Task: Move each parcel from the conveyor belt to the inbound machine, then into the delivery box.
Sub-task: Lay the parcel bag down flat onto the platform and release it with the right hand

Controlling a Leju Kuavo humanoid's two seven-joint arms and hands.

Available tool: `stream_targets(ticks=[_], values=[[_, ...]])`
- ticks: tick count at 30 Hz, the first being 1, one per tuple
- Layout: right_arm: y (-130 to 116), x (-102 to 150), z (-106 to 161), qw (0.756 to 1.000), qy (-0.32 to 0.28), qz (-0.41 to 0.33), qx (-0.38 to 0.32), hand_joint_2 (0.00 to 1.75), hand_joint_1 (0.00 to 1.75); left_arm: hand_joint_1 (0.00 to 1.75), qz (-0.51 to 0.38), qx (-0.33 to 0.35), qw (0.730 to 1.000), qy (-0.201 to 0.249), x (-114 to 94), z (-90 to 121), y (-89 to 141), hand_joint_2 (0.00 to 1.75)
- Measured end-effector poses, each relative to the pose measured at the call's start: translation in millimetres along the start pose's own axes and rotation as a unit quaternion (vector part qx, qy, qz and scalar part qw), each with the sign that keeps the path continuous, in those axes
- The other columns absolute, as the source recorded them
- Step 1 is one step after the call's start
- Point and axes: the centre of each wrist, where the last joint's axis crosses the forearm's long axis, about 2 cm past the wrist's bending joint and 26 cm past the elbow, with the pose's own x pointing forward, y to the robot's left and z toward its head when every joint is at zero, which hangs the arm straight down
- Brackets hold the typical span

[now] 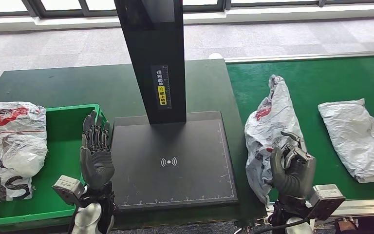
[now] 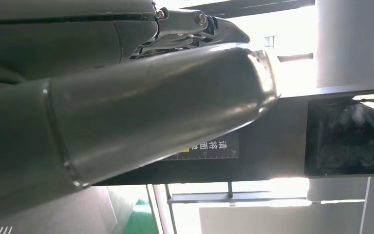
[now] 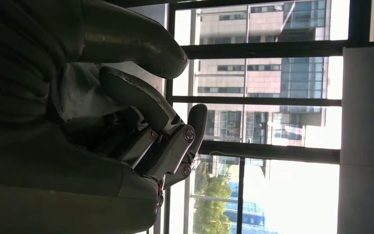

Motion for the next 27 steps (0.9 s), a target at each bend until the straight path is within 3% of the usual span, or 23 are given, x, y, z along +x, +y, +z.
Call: stream_targets(ticks=[12, 17, 22, 27], values=[[0, 0, 0, 1.000, 0.001, -0.003, 0.000, 1.75, 1.75, 0.00, 0.000, 0.000, 1.000, 0.001, 0, 0, 0, 0.00], [6, 0, -7, 0.998, -0.009, -0.052, 0.022, 1.75, 1.75, 0.00, 0.003, -0.004, 1.000, -0.001, -2, -5, -1, 0.00], [48, 6, -42, 0.984, -0.056, -0.148, 0.081, 1.75, 1.75, 0.00, 0.016, -0.014, 1.000, -0.007, -8, -23, -7, 0.00], [94, 35, -94, 0.957, -0.123, -0.224, 0.135, 1.75, 1.75, 0.00, 0.025, -0.013, 1.000, -0.006, -12, -31, -12, 0.00]])
